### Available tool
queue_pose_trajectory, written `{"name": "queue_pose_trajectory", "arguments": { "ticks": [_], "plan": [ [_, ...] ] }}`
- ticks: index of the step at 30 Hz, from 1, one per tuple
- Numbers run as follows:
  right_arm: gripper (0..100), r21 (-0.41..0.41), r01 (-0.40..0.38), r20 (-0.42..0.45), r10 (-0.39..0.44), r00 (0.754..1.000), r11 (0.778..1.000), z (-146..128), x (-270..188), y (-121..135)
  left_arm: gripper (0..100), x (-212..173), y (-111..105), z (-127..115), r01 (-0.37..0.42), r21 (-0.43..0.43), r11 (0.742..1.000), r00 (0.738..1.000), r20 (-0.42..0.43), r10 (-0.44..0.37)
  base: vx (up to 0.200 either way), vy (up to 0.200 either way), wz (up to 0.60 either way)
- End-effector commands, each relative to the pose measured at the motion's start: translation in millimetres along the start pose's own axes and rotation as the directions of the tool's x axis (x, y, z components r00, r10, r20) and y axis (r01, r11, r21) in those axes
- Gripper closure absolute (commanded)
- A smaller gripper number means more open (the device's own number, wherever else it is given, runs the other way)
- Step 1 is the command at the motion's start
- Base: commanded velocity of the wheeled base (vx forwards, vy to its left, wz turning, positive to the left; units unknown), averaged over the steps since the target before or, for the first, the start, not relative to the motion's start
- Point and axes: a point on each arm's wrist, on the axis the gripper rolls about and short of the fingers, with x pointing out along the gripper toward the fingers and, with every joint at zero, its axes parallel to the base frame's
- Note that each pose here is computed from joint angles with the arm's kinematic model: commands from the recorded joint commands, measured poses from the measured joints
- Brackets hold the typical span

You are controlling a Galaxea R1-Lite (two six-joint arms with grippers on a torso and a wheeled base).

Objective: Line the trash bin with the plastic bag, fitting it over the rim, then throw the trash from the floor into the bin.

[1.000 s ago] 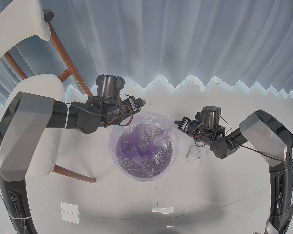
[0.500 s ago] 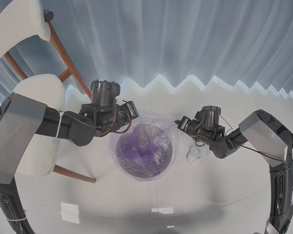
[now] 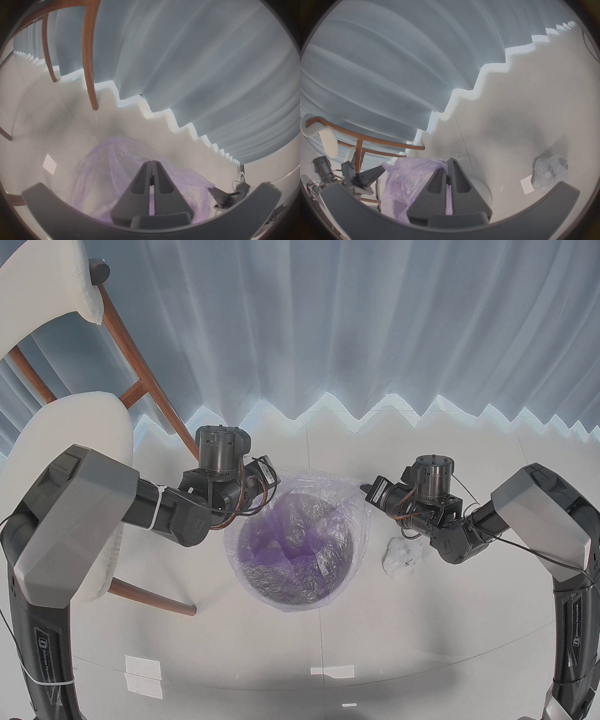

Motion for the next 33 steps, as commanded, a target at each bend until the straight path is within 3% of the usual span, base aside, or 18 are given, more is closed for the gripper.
{"name": "queue_pose_trajectory", "arguments": {
  "ticks": [1, 8, 16, 26, 33],
  "plan": [
    [100, -0.001, -0.007, 0.006, 0.007, 1.0, 1.0, 3.5, -4.2, 4.6, 100, 24.5, 22.6, -15.9, -0.053, 0.0, 0.999, 0.999, -0.011, 0.053, 0.0, 0.0, 0.0],
    [100, 0.003, 0.004, 0.003, -0.004, 1.0, 1.0, 2.7, -4.4, 0.3, 100, 31.5, 33.1, -26.1, -0.098, 0.017, 0.995, 0.995, -0.022, 0.098, 0.0, 0.0, 0.0],
    [100, 0.01, 0.047, -0.049, -0.046, 0.998, 0.999, -17.0, 2.8, -18.6, 100, 31.8, 31.7, -28.8, -0.106, 0.02, 0.994, 0.994, -0.019, 0.106, 0.0, 0.0, 0.0],
    [100, 0.076, 0.083, -0.083, -0.077, 0.994, 0.994, -39.2, 19.3, -40.3, 100, 22.1, 22.5, -11.2, -0.084, 0.0, 0.996, 0.996, 0.019, 0.084, 0.0, 0.0, 0.0],
    [100, 0.083, 0.093, -0.095, -0.085, 0.992, 0.992, -46.9, 27.4, -47.9, 100, -0.6, 1.7, 12.6, -0.037, -0.004, 0.999, 0.998, 0.05, 0.037, 0.0, 0.0, 0.0]
  ]
}}
